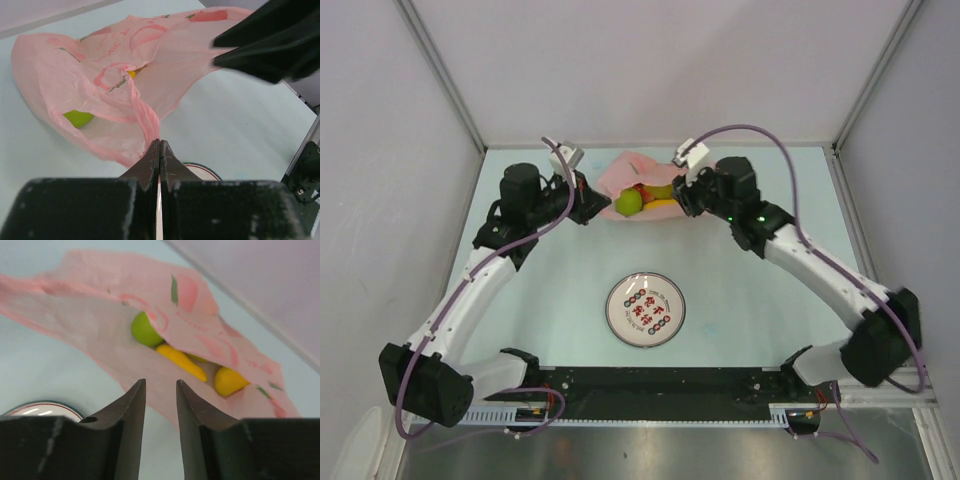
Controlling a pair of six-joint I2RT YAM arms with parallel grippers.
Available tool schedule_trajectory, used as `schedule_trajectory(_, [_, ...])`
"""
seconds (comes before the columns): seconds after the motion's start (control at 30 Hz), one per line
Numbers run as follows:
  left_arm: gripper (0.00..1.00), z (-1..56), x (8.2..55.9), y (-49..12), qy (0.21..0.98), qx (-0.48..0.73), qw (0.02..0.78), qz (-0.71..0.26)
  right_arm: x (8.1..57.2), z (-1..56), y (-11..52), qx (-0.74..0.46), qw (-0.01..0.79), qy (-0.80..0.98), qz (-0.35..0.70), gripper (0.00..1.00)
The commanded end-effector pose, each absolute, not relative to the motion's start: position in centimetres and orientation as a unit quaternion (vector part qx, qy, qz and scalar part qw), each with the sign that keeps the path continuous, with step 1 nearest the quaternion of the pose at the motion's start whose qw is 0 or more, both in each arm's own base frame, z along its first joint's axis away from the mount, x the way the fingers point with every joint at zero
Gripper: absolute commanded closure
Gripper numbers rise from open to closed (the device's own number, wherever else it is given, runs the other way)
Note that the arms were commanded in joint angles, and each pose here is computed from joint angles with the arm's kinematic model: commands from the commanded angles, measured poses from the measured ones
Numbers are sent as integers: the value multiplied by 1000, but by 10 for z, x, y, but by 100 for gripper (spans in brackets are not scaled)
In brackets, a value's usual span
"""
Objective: Take the fake fruits out of the plastic bag
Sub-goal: Adjust the plastic bag at the center of the board, then take out the fake fruit from the plastic bag.
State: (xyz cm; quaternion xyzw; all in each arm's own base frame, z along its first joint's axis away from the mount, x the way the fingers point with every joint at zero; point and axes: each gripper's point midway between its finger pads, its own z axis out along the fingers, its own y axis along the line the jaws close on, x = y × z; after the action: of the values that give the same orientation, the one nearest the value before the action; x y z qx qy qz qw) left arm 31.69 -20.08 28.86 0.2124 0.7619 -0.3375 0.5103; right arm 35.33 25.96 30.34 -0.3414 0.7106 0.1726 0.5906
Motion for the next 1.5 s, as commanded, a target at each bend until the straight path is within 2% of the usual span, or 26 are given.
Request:
schedule_trajectory(0.0, [100,329,322,-204,739,227,536,-338,396,245,278,-351,564,731,157,67])
schedule_trajectory(0.03, [100,329,324,-204,742,229,534,-333,406,215,282,-358,542,746,150,68])
schedule_trajectory(0.07, [100,335,330,-203,740,240,539,-322,419,218,286,-357,564,731,142,68])
schedule_trajectory(0.13, [100,334,336,-200,744,250,539,-305,436,193,293,-361,557,736,132,68])
schedule_trajectory(0.3, [100,345,368,-178,726,338,575,-169,448,153,301,-397,516,750,118,67])
schedule_trajectory(0.4, [100,348,381,-161,724,355,579,-121,421,112,291,-414,430,789,142,72])
schedule_trajectory(0.53, [100,323,363,-168,724,362,564,-162,359,69,283,-448,289,821,204,76])
schedule_trajectory(0.57, [100,323,355,-171,721,360,564,-179,352,66,284,-445,277,826,210,78])
schedule_trajectory(0.63, [100,316,331,-172,734,329,553,-219,350,72,290,-406,275,842,226,79])
schedule_trajectory(0.73, [100,289,303,-168,745,310,536,-247,350,103,306,-437,317,811,224,78])
schedule_trajectory(0.83, [100,264,295,-160,762,286,526,-246,358,124,321,-455,365,788,198,78])
schedule_trajectory(1.0, [100,271,282,-155,768,295,517,-237,386,128,329,-445,393,786,170,78])
schedule_trajectory(1.13, [100,282,285,-146,767,310,524,-204,414,110,342,-429,394,798,154,78])
schedule_trajectory(1.3, [100,288,291,-143,761,323,531,-183,455,119,362,-416,431,789,136,68])
schedule_trajectory(1.47, [100,300,301,-146,756,335,533,-179,492,116,358,-411,450,785,108,69])
